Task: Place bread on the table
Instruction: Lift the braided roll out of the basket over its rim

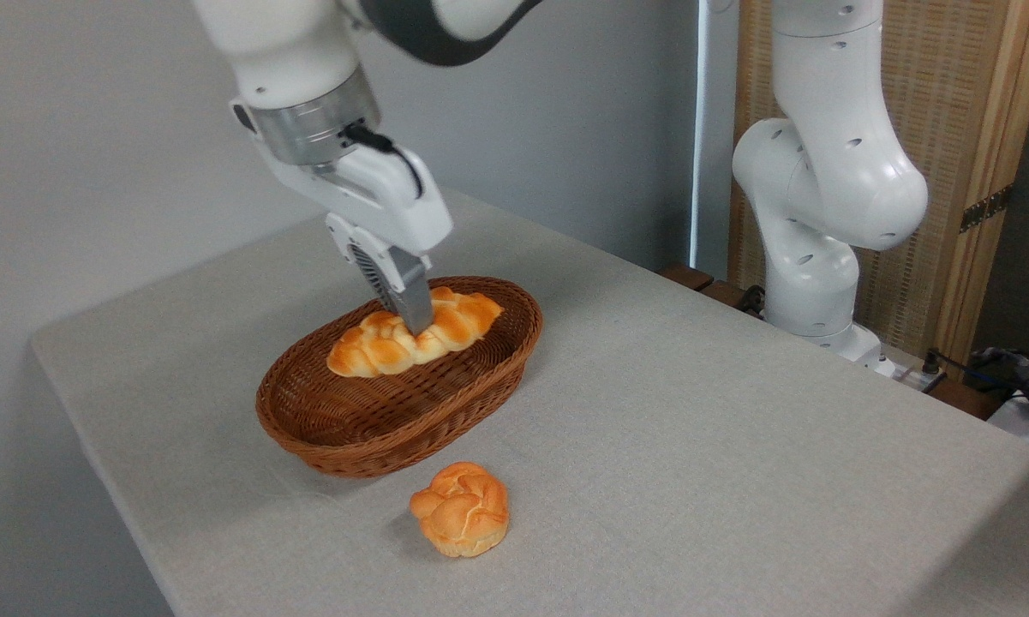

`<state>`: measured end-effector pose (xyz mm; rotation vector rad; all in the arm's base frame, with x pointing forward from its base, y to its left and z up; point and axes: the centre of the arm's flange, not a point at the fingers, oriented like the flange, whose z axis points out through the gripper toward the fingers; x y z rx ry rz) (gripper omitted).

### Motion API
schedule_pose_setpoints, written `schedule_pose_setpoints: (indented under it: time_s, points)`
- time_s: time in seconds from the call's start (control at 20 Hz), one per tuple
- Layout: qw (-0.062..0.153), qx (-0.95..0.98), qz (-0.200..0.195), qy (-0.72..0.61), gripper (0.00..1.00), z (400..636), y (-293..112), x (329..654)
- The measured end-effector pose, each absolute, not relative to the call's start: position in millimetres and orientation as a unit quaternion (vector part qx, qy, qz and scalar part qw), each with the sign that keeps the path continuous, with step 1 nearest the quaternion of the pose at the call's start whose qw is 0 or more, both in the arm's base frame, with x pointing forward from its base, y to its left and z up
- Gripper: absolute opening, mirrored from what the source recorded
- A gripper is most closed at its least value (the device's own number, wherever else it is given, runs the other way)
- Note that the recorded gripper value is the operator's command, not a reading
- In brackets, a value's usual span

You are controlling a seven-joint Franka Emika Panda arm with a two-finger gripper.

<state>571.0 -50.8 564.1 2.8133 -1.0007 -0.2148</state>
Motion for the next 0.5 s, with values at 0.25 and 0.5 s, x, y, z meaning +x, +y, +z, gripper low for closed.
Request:
schedule_pose_setpoints:
  time_s: [0.25,0.5]
  points:
    - [0.056,0.95,-0.082,-0.296,0.94,570,50,563]
    - [0.034,0.954,-0.096,-0.283,1.0,567,82,559]
